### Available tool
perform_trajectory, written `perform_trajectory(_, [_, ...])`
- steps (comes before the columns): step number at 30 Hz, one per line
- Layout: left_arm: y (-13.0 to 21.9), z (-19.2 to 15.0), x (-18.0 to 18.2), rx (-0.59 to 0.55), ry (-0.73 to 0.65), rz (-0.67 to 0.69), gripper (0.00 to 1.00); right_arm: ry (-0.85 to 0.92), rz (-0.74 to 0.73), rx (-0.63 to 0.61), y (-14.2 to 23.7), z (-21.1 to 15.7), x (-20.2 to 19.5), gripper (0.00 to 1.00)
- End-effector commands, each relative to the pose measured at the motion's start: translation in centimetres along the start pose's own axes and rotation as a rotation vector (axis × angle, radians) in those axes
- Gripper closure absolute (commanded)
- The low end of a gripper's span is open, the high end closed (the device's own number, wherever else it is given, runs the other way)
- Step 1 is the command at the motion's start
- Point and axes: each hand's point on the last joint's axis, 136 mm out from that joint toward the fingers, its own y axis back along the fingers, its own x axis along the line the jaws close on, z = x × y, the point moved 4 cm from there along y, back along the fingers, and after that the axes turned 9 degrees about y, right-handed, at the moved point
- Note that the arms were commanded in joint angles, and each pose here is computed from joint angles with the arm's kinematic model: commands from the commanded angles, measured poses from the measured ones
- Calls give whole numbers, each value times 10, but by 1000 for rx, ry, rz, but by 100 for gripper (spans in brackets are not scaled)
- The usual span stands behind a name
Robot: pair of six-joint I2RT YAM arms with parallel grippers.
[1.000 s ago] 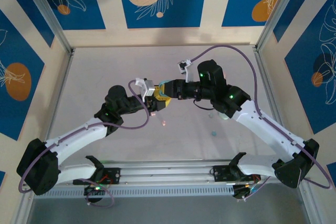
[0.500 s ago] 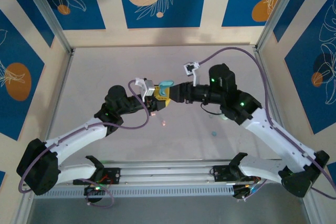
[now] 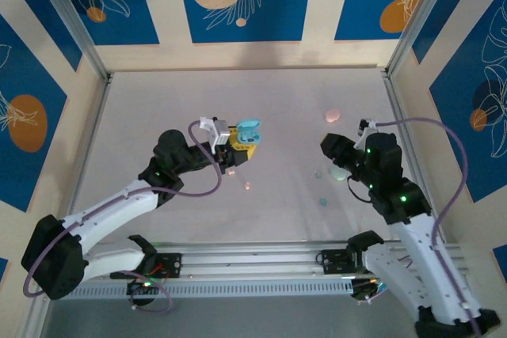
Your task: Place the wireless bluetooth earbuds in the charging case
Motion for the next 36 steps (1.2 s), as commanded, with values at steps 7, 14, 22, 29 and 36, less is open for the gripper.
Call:
perform_trajectory(7, [1,4,-4,-15,-21,-4,75,-482,-172,447,-52,-89,-96,52])
perform_trajectory(14, [1,2,-3,-13,-16,2,75,-417,-295,570,-63,-111,-108,47])
perform_trajectory(22, [1,2,-3,-9,-23,5,75,-286,-386,689,-87,-128,-109,46])
perform_trajectory(29, [4,3,-3,-10,-28,16,75,-213,-443,722,-95,-131,-110,47])
perform_trajectory(36, [3,3,-3,-11,-23,9,75,-190,-429,762,-99,-135,-104,48])
